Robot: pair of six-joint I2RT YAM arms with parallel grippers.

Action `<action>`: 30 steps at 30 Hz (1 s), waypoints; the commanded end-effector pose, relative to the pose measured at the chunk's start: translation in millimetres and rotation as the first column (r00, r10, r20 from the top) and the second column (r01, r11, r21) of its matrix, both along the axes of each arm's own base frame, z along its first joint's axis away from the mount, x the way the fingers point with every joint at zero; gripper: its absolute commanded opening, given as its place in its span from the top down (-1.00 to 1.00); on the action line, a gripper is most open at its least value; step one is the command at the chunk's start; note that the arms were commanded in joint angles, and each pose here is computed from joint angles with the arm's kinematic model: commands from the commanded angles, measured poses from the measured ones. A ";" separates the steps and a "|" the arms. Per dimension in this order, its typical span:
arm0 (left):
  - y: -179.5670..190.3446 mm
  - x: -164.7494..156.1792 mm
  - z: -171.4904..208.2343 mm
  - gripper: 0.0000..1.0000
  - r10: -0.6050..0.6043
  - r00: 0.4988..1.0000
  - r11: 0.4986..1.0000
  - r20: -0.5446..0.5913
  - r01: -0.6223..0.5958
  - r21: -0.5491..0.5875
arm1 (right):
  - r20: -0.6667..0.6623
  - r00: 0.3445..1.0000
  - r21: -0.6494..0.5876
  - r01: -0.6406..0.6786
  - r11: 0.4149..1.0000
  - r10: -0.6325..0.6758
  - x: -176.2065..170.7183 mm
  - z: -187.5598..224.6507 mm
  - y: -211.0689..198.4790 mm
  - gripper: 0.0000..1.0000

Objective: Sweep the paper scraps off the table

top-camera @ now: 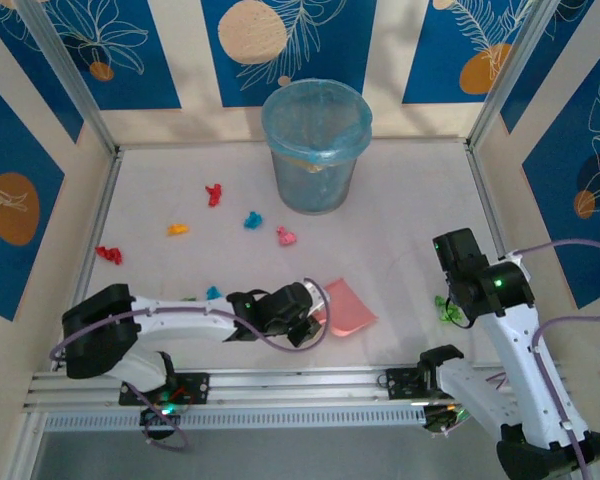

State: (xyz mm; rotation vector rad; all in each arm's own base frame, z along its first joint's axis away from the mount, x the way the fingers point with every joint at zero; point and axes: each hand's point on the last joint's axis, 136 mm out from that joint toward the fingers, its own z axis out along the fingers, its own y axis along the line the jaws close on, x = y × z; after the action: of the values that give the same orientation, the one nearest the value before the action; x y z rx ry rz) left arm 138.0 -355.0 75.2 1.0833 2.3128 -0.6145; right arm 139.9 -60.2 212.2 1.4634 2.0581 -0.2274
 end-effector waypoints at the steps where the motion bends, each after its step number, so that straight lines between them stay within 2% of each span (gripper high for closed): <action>1: -34.5 -3.2 20.6 1.00 -0.027 1.000 0.999 0.013 0.027 -0.024 | -0.078 0.994 0.051 0.078 0.996 -0.073 -23.8 -13.5 -0.3 1.00; 7: -54.2 -0.6 4.6 1.00 -0.059 0.998 0.998 0.029 0.059 -0.007 | -0.092 0.995 0.183 0.063 0.981 -0.047 -28.2 -30.9 19.2 1.00; 13: -43.8 -1.2 -16.5 1.00 -0.058 0.997 0.996 0.051 0.054 0.077 | -0.120 0.993 0.332 0.055 0.942 -0.015 -26.9 -50.3 46.8 1.00; 18: -43.3 -2.4 -23.5 1.00 -0.064 0.997 0.993 0.041 0.060 0.102 | -0.056 0.998 0.439 0.004 0.899 0.022 -17.5 -49.9 71.1 1.00; 30: -48.6 -11.1 -33.9 1.00 -0.113 0.993 0.986 0.045 0.107 0.130 | -0.002 0.985 0.505 -0.150 0.850 0.175 2.4 -37.7 135.5 1.00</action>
State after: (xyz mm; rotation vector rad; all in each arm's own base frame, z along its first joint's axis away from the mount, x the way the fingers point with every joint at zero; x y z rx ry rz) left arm 136.6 -405.5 55.1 1.2007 2.2727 -0.5222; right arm 140.4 54.1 162.4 1.4991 2.4136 0.2517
